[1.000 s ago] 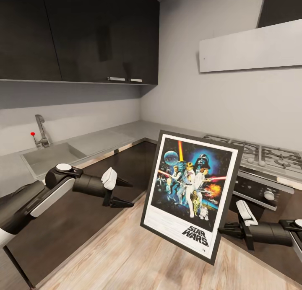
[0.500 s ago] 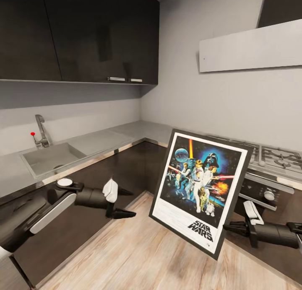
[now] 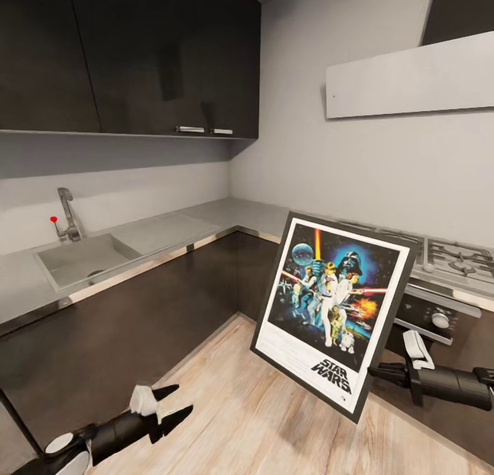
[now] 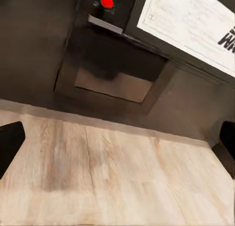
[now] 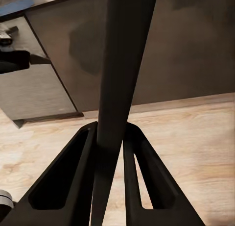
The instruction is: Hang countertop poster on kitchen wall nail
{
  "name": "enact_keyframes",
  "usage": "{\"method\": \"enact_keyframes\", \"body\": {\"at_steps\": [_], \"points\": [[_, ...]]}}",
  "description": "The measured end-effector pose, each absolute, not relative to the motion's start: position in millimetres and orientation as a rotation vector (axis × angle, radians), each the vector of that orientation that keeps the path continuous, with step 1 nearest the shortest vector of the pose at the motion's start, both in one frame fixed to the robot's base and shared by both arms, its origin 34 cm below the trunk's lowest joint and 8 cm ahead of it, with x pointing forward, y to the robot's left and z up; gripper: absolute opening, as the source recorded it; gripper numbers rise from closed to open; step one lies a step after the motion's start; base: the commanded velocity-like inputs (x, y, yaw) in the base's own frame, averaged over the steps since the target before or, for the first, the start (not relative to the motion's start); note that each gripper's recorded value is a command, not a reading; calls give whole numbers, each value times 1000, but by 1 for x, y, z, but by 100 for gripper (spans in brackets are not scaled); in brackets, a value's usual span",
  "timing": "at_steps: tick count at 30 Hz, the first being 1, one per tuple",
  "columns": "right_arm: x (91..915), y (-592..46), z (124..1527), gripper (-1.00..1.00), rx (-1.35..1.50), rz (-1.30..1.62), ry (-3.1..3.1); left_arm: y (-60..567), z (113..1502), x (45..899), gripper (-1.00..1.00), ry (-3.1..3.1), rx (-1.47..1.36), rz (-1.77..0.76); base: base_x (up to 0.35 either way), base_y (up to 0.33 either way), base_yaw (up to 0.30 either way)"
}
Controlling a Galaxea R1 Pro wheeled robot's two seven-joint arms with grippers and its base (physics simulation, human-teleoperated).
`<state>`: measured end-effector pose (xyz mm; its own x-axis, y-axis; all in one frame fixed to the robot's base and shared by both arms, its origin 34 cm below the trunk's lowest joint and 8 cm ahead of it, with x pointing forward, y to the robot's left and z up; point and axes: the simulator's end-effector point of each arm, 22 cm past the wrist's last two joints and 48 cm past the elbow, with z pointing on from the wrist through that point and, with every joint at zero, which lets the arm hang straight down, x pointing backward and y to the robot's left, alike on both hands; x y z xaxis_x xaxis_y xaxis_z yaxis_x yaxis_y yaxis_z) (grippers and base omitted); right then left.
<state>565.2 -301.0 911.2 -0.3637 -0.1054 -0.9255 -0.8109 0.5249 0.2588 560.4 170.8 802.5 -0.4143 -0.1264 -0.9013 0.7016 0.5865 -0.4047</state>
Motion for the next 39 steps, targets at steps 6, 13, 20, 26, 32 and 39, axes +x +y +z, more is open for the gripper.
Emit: {"method": "enact_keyframes", "body": {"at_steps": [6, 13, 20, 26, 32, 39], "points": [[565, -300, 911, -100, -783, 903, 1787, 201, 747, 548, 100, 1798, 170, -944, 0, 0, 0], [569, -303, 911, -100, -788, 872, 1780, 207, 637, 510, 100, 1987, -184, -855, 0, 0, 0], [569, -303, 911, -100, -788, 871, 1779, 248, 573, 468, 100, 2086, -549, -704, 0, 0, 0], [568, -303, 910, -100, -786, 874, 1780, 250, 552, 444, 100, 2133, -643, -656, 0, 0, 0], [569, -302, 910, -100, -784, 877, 1781, 252, 550, 442, 100, 2138, -648, -650, -60, 0, 7], [569, -302, 910, -100, -784, 875, 1781, 253, 550, 441, 100, 2139, -649, -649, -191, 0, 169]]}}
